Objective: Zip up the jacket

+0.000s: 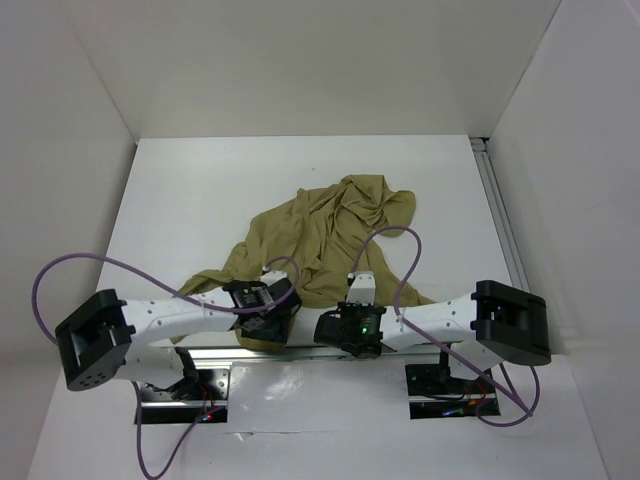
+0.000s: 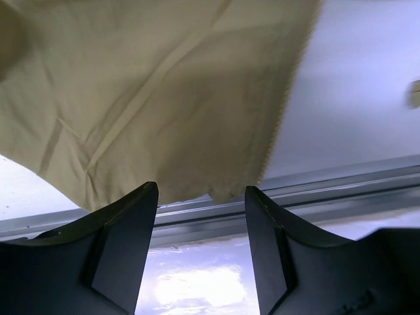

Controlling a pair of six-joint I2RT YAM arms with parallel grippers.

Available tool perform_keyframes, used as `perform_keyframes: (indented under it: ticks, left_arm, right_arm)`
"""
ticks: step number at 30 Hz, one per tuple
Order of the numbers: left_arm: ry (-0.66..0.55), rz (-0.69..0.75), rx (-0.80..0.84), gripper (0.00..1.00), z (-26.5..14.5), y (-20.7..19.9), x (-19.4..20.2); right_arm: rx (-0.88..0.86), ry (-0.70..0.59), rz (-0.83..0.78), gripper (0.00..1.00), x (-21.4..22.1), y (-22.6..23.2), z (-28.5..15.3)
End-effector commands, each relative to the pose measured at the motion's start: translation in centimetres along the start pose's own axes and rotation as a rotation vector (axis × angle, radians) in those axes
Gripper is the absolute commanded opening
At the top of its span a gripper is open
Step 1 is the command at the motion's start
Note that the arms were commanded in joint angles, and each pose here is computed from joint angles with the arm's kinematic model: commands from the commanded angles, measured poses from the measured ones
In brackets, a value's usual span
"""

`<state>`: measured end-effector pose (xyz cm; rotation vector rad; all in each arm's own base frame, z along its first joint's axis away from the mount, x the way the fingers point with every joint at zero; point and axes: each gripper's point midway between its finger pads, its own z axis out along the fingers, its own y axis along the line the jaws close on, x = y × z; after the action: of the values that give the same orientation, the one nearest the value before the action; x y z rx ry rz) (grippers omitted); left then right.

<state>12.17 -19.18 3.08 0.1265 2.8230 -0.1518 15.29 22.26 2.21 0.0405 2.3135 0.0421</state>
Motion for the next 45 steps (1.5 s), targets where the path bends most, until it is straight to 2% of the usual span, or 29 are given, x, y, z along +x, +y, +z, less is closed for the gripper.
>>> perform_keyframes:
  ticks: [1,13,23,31,42,45]
  left_arm:
    - [0.049,0.023,-0.032,0.68,1.1,0.1,1.4]
    - [0.015,0.030,-0.030,0.68,1.2,-0.7,0.7]
    - [0.023,0.065,-0.112,0.66,2.7,-1.0,-0.1]
    - [-0.037,0.083,-0.132,0.64,2.3,-1.9,-2.3]
    - [-0.049,0.019,-0.194,0.65,3.1,0.0,-4.2]
    - [-0.045,0.009,-0.203,0.60,3.5,0.3,-4.2]
  right_arm:
    - [0.006,-0.039,0.035,0.00,-1.1,-0.2,-0.2]
    - [0.020,-0.044,0.031,0.00,-1.2,-0.6,-0.2]
    - [0.017,-0.055,0.050,0.00,-1.9,-1.3,-0.9]
    - [-0.001,-0.058,0.056,0.00,-1.9,-1.2,-1.3]
    - [0.000,-0.067,0.057,0.00,-2.2,-1.6,-1.4]
    - [0.000,-0.067,0.057,0.00,-2.2,-1.8,-1.5]
